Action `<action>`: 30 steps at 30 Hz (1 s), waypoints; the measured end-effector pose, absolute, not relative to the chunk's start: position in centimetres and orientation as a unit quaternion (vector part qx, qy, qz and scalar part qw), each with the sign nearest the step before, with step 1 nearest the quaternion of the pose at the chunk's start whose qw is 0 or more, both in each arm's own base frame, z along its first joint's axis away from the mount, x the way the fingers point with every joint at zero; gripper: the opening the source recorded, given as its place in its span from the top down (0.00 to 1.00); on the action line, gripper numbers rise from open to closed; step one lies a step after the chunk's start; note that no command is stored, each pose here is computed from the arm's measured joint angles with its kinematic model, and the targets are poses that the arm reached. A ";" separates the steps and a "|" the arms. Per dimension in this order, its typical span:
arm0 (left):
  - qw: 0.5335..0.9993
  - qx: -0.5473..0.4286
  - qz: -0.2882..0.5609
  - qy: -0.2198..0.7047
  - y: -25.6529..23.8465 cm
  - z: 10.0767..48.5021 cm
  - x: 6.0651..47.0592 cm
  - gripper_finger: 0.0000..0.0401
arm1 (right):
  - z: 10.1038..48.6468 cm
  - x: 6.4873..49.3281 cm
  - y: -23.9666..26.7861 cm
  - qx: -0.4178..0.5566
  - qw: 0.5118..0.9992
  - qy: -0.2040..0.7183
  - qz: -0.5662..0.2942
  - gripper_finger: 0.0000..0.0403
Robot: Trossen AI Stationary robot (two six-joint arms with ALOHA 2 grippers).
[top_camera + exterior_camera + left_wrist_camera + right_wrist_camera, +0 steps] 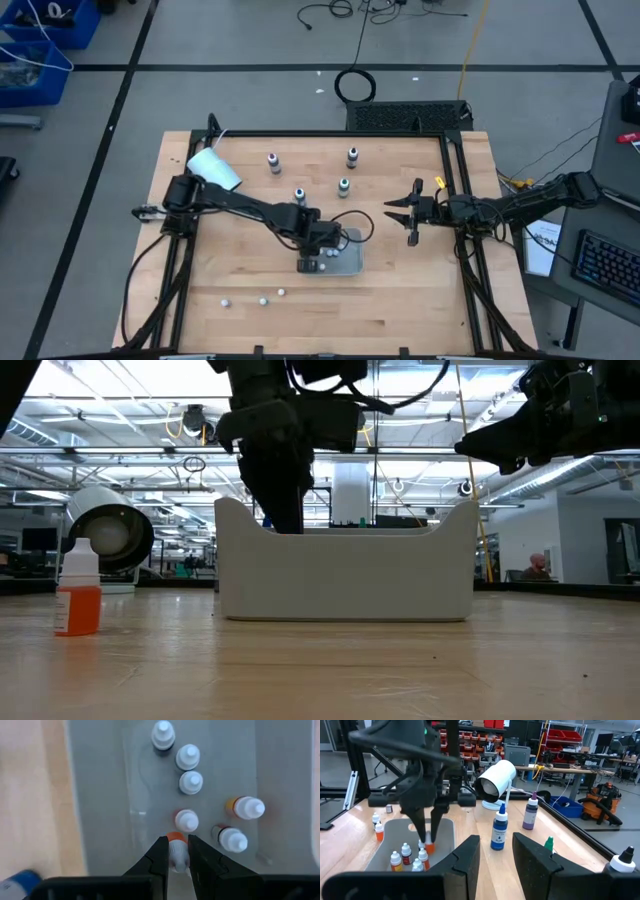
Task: Pick & Place food coloring
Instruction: Put the orange food coloring bottle into the bin
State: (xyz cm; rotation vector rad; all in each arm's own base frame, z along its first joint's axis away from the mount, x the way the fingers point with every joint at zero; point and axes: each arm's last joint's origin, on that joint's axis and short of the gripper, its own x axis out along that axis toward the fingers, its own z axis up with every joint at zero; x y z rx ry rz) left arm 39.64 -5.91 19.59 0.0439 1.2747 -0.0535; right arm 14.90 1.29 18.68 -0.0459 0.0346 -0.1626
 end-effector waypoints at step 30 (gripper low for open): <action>0.796 0.003 -0.013 0.605 -6.0 18.0 40.2 0.60 | 18.7 14.9 1.3 -0.023 0.996 0.018 -0.081 0.74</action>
